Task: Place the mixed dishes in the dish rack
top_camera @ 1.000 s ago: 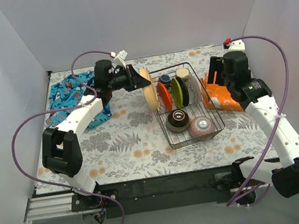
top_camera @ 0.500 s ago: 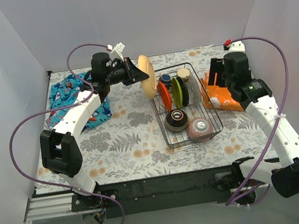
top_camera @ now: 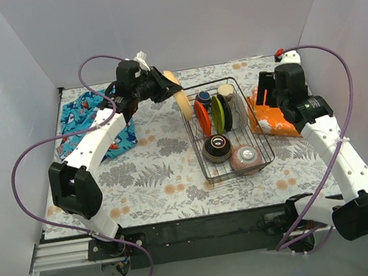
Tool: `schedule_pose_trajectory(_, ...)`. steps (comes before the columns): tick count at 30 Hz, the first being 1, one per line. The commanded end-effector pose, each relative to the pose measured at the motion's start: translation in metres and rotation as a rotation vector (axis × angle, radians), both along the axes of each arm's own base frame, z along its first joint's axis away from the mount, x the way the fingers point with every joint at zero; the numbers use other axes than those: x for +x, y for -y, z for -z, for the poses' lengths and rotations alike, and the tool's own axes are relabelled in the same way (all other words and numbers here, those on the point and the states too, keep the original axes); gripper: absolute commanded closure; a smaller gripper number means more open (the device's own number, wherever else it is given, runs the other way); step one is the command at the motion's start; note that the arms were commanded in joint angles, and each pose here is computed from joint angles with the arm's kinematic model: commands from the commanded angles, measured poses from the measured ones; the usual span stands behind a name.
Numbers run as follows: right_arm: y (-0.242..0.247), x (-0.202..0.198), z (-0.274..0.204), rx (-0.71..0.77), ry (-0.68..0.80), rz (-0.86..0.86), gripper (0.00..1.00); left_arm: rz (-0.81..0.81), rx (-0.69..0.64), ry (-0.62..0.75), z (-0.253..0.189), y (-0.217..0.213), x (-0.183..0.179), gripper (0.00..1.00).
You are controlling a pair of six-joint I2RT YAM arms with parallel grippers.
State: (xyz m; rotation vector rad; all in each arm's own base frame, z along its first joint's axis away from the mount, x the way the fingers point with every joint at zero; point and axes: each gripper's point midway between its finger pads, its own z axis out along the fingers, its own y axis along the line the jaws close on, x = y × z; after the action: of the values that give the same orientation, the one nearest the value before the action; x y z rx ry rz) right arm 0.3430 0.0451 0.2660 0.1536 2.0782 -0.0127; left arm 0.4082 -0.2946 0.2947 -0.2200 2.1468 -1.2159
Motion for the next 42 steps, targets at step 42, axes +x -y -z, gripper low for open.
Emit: schedule_pose_trajectory(42,0.011,0.002,0.016,0.023,-0.026,0.013,0.23,0.061,-0.052,0.021,0.002,0.035,-0.023,1.0)
